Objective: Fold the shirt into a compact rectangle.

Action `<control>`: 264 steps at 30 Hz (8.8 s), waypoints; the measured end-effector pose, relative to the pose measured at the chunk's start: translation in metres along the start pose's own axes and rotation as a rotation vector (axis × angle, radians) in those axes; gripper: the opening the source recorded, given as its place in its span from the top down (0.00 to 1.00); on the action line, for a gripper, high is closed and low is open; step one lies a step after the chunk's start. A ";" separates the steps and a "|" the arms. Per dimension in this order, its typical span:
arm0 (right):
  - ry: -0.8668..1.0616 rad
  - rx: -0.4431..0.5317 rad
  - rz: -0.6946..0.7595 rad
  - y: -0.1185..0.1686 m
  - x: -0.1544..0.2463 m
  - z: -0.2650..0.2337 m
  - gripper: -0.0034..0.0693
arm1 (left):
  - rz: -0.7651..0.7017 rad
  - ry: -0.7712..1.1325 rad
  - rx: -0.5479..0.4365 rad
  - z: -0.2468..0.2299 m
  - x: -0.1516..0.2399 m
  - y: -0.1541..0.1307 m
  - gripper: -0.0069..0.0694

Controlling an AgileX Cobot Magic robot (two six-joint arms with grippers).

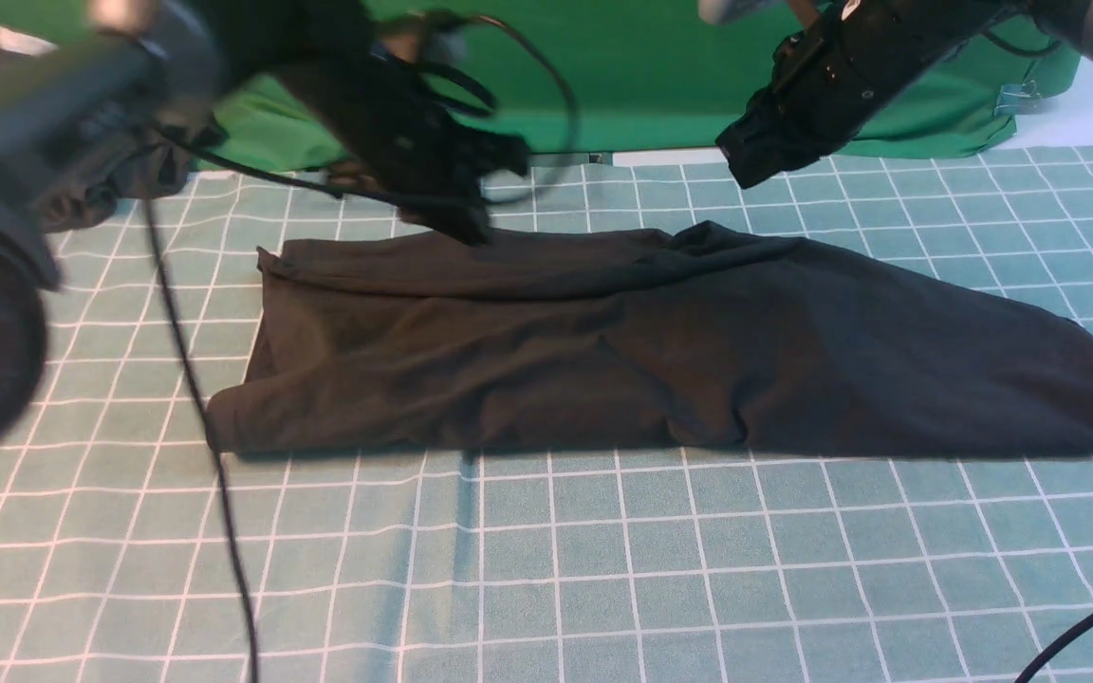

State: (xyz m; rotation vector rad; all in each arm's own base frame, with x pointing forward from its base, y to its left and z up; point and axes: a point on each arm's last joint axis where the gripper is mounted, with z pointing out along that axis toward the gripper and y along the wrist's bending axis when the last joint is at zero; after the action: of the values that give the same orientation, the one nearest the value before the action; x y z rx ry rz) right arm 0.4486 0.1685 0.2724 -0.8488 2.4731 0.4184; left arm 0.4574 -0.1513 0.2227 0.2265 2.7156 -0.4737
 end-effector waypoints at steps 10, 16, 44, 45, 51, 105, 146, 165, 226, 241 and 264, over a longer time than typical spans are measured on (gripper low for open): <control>0.090 -0.050 0.003 0.005 0.008 -0.004 0.93 | 0.054 0.032 -0.004 0.078 0.017 -0.014 0.91; 0.064 -0.045 -0.004 0.009 0.004 -0.018 0.93 | 0.068 -0.135 -0.039 0.092 0.003 -0.005 0.90; 0.211 0.238 0.168 -0.028 0.063 -0.094 0.92 | 0.050 0.005 -0.119 -0.105 0.008 0.025 0.90; 0.237 0.246 0.208 -0.036 0.079 -0.098 0.92 | 0.049 0.019 -0.119 -0.106 0.020 0.023 0.90; 0.245 0.290 0.476 -0.076 0.137 -0.108 0.90 | 0.024 0.057 -0.127 -0.080 0.074 0.028 0.90; 0.118 0.299 0.642 -0.173 0.186 -0.044 0.89 | -0.018 0.125 -0.331 -0.011 0.128 0.072 0.90; 0.352 0.271 0.581 -0.145 0.178 0.008 0.49 | -0.015 -0.274 -0.242 -0.202 0.143 0.013 0.89; 0.230 0.457 0.710 -0.185 0.200 -0.108 0.86 | -0.022 -0.272 -0.230 -0.211 0.149 0.010 0.89; -0.104 -0.221 0.452 0.136 -0.014 0.061 0.24 | -0.010 -0.258 -0.192 -0.215 0.154 0.005 0.89; 0.081 0.127 0.235 0.014 0.013 -0.075 0.92 | -0.042 -0.154 0.011 -0.152 0.130 0.002 0.89; 0.138 0.078 0.244 0.017 0.050 -0.065 0.92 | -0.051 0.165 -0.139 0.017 0.071 0.015 0.89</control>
State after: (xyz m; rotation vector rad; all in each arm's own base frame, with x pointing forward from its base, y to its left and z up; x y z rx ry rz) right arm 0.3805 0.1294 0.3022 -0.5627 2.7134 0.3536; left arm 0.4011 -0.1371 0.1760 0.1651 2.9067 -0.2903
